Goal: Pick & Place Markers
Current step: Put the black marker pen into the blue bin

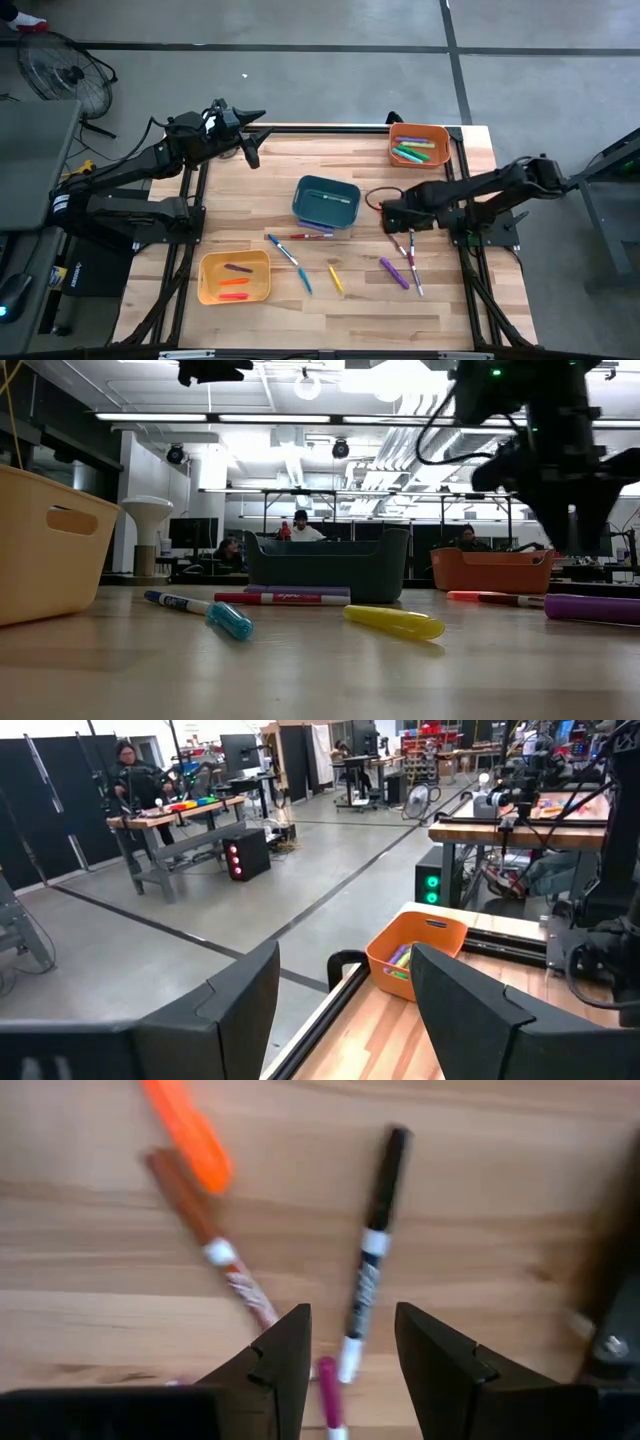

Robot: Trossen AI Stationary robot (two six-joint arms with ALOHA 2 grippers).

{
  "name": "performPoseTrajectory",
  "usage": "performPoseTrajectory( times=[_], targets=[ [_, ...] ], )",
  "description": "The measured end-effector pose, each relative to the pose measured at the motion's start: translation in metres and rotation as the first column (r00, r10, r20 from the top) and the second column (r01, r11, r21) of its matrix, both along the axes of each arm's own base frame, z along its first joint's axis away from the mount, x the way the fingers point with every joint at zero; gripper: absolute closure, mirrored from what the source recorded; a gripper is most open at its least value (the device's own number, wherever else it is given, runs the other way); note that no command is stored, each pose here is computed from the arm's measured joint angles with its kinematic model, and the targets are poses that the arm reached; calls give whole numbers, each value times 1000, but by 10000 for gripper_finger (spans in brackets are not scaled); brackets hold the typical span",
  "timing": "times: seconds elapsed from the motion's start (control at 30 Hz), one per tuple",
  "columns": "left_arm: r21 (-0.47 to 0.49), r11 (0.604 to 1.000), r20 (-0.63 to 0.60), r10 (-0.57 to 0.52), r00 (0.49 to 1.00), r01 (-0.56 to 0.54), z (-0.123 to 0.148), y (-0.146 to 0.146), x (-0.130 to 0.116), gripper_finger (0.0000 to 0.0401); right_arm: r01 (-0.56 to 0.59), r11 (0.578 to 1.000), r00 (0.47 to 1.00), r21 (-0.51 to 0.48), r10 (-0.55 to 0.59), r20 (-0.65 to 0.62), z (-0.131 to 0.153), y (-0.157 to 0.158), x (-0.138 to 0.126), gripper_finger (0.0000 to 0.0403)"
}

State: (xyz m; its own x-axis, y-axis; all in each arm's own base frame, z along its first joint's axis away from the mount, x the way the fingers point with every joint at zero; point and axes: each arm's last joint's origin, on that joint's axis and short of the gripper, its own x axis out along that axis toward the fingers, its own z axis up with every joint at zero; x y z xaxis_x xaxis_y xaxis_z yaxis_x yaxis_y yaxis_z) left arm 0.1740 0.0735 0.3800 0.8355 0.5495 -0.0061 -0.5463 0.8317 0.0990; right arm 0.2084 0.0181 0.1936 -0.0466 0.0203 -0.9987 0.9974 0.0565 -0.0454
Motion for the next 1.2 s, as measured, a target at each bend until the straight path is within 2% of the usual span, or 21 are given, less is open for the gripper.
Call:
performPoseTrajectory(
  times=[0.23,0.5,0.83,1.2],
  targets=[
    [0,1000,0,-2,1000,2,0,0,0,178,58,998,998,-6,-58,-17,-16,9,-8,268],
    [1,1000,-1,-3,1000,3,0,0,0,178,87,996,996,13,-87,30,-37,9,-12,268],
    [-2,1000,-9,-3,1000,3,-1,0,0,178,104,995,994,5,-104,14,-48,8,-19,268],
    [-3,1000,-10,-3,1000,3,-1,0,0,178,101,994,993,42,-103,59,-64,9,-18,299]
  ],
)
